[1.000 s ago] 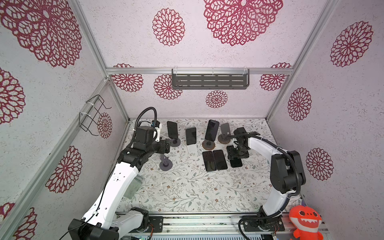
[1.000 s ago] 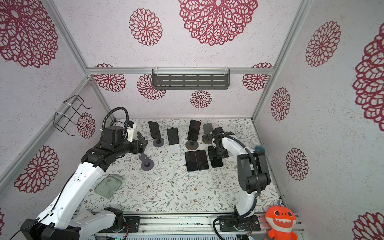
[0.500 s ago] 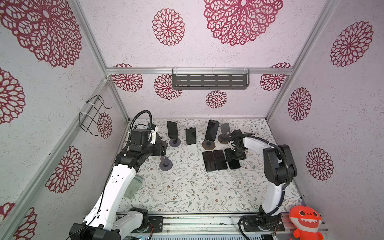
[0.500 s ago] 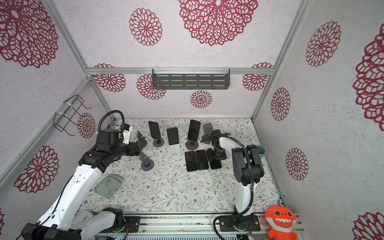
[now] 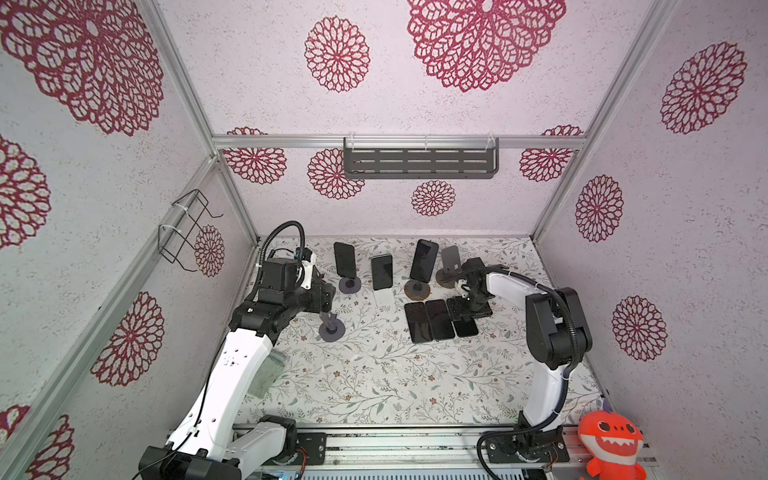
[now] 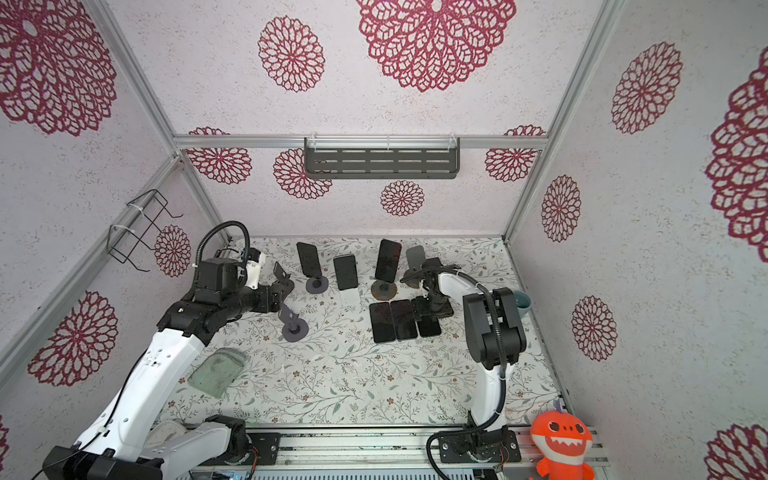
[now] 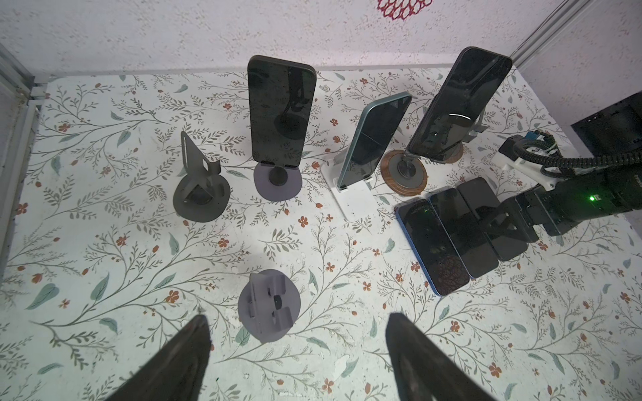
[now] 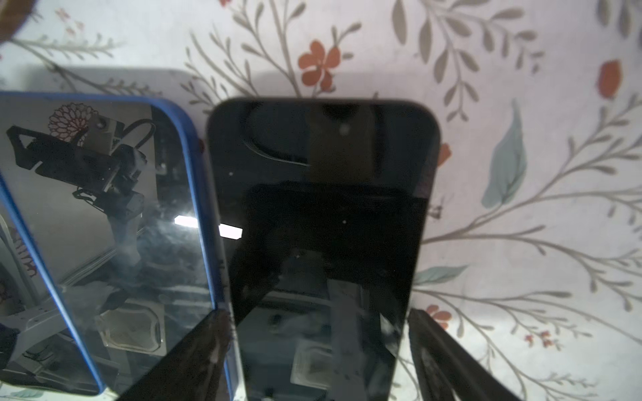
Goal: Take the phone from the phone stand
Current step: 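Lower the black phone flat beside the other phones with the right gripper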
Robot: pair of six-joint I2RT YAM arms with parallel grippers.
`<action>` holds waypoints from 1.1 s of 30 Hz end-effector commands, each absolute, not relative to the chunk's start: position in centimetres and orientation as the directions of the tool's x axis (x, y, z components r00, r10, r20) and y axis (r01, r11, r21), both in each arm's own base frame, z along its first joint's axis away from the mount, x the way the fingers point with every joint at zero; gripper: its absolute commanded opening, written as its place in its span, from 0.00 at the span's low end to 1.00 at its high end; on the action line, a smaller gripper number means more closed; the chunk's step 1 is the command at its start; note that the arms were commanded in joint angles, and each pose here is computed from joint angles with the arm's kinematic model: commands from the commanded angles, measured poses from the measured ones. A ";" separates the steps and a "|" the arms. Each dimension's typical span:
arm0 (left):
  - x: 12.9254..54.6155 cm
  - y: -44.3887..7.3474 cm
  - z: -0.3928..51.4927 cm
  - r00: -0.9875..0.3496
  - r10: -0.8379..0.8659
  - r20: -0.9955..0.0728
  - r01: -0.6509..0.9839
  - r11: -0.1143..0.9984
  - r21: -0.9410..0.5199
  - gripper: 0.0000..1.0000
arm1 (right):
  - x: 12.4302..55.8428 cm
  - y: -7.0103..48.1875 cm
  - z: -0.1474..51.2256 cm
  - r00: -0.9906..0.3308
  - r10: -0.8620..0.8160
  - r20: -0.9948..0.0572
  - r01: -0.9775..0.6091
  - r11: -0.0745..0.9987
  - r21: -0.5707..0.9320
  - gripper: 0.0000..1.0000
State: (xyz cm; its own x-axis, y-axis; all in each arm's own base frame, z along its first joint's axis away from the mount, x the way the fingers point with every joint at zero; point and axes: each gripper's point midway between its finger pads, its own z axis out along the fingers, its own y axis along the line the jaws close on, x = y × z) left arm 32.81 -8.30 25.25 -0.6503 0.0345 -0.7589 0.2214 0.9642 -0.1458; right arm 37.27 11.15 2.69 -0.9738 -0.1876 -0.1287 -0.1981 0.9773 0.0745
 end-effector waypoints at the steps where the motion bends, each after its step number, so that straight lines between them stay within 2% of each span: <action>1: 32.5 -8.1 25.1 -0.647 0.061 -0.760 0.237 0.963 -0.124 0.83 | 37.3 11.4 3.0 -0.973 -0.192 -0.126 -0.204 0.974 0.093 0.87; 7: 32.5 -8.0 25.2 -0.645 0.062 -0.762 0.235 0.964 -0.121 0.83 | 37.5 11.0 4.0 -0.971 -0.179 -0.156 -0.193 0.979 0.073 0.87; 14: 32.4 -8.0 25.2 -0.645 0.065 -0.762 0.236 0.964 -0.118 0.83 | 37.9 6.8 7.6 -0.957 -0.063 -0.283 -0.079 0.996 0.044 0.82; 18: 32.4 -8.1 25.2 -0.645 0.065 -0.761 0.240 0.963 -0.122 0.83 | 38.3 3.8 7.0 -0.954 -0.018 -0.299 -0.014 1.000 -0.015 0.69; 23: 32.3 -8.1 25.2 -0.644 0.064 -0.762 0.240 0.963 -0.123 0.83 | 39.4 3.7 5.9 -0.950 -0.023 -0.311 -0.015 0.999 -0.029 0.31; 24: 32.3 -8.1 25.3 -0.644 0.063 -0.763 0.239 0.963 -0.122 0.83 | 39.6 3.6 5.7 -0.949 -0.023 -0.314 -0.014 0.999 -0.031 0.28; 33: 32.3 -8.0 25.5 -0.638 0.058 -0.768 0.237 0.964 -0.123 0.83 | 40.3 5.0 3.0 -0.958 -0.041 -0.284 -0.041 0.999 -0.004 0.26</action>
State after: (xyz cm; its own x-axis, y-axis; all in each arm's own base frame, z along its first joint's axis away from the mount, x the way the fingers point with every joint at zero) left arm 32.58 -8.16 25.42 -0.6462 0.0430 -0.7620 0.2248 0.9648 -0.1362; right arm 39.77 4.61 2.87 -0.9630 -0.0346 -0.2674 -0.0344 0.9994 -0.0055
